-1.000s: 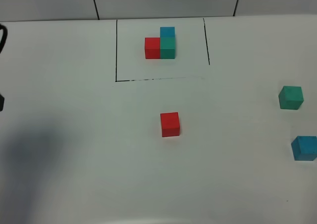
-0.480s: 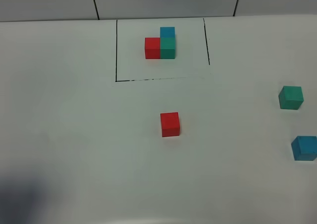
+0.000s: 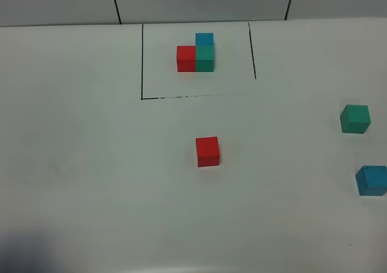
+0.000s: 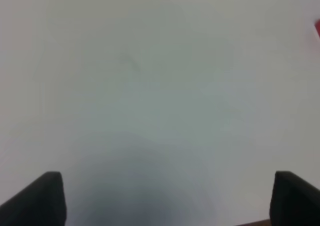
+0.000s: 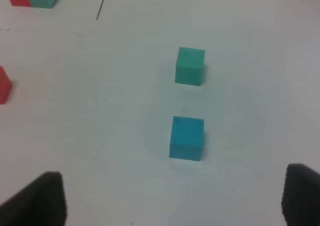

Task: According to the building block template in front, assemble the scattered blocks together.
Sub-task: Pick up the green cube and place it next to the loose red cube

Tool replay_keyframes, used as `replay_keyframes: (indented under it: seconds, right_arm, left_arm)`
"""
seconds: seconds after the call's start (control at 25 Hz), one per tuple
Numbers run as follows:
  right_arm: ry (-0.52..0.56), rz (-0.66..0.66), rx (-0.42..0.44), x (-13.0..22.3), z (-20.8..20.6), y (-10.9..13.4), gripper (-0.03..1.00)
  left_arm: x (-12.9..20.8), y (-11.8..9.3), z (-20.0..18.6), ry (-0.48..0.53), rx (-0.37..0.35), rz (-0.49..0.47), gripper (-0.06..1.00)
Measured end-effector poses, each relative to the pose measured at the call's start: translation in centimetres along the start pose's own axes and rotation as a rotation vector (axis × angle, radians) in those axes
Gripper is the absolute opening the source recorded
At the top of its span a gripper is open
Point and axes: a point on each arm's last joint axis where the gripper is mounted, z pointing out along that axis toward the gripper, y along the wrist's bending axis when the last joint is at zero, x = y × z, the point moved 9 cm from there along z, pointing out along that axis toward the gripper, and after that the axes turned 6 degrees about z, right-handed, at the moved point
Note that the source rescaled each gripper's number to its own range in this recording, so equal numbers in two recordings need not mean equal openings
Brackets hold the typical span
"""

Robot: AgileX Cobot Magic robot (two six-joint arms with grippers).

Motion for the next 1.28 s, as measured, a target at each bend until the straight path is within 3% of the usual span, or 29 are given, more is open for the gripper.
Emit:
replay_keyframes:
  seconds: [0.36,0.88,1.28]
  right_arm:
    - [0.000,0.005,0.000,0.0,0.0,0.0,0.87]
    - [0.000,0.012,-0.001,0.0,0.0,0.0,0.87]
    - [0.000,0.012,-0.001,0.0,0.0,0.0,0.87]
  left_arm:
    - [1.9,-2.5,-1.1,-0.093,0.117,0.092,0.80]
    - [2.7,-1.1,-1.8,-0.149,0.031,0.017,0.76]
    - [2.9,-1.0,-2.8,-0.234,0.022,0.013,0.76]
